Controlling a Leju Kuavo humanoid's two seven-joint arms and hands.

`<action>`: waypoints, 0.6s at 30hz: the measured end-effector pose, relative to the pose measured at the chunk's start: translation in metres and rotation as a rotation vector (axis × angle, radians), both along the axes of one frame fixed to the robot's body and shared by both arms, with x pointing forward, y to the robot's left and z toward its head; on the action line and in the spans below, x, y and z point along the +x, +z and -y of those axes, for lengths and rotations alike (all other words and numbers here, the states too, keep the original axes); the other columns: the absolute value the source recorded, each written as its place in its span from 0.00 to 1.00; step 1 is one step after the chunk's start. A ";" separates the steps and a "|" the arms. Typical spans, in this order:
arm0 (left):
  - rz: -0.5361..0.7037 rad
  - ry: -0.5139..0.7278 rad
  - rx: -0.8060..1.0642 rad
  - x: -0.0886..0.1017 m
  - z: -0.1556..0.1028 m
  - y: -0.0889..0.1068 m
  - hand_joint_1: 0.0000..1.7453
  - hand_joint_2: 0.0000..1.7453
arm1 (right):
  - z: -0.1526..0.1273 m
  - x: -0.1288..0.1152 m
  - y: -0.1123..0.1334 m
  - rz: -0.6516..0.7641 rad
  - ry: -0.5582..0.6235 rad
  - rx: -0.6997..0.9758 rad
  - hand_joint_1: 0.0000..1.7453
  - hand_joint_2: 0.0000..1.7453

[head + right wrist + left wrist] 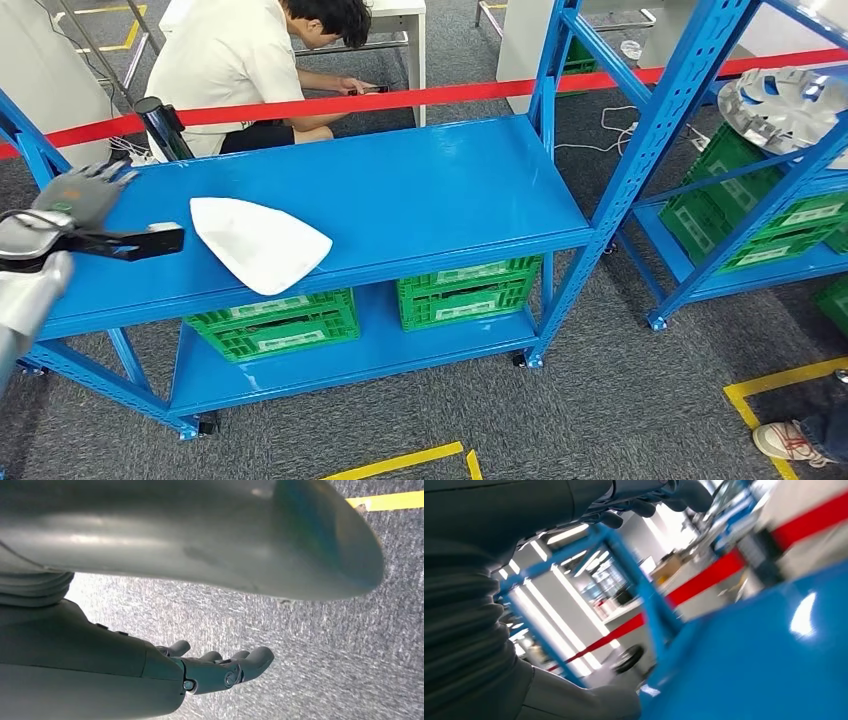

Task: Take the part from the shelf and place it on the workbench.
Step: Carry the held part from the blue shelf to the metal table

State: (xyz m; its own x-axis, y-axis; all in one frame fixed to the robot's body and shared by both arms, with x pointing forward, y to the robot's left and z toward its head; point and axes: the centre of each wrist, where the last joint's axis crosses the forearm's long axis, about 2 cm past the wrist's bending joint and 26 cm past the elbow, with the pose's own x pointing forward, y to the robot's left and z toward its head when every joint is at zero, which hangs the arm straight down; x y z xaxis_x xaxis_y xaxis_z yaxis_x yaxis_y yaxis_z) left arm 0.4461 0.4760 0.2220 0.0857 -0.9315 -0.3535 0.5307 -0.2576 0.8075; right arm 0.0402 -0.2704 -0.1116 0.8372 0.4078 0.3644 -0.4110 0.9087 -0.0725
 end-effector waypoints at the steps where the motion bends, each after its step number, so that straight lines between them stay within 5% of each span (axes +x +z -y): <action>1: -0.013 0.016 0.019 -0.004 -0.009 -0.001 0.00 1.00 | 0.000 0.000 0.000 0.000 0.001 0.000 0.00 0.00; 11: -0.094 0.059 0.088 -0.022 -0.047 0.000 0.00 1.00 | 0.000 0.001 0.000 0.002 -0.004 -0.002 0.00 0.00; 18: -0.164 -0.063 -0.097 -0.037 -0.081 0.011 0.00 1.00 | 0.000 0.000 0.000 0.000 -0.011 -0.006 0.00 0.00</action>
State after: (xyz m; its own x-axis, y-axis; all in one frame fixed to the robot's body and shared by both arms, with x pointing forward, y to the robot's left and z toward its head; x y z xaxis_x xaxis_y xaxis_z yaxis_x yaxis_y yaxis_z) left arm 0.4092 0.5574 0.2328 -0.0251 -0.9635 -0.2667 0.6428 -0.2199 0.7338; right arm 0.0404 -0.2707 -0.1115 0.8415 0.4008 0.3623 -0.4013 0.9127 -0.0776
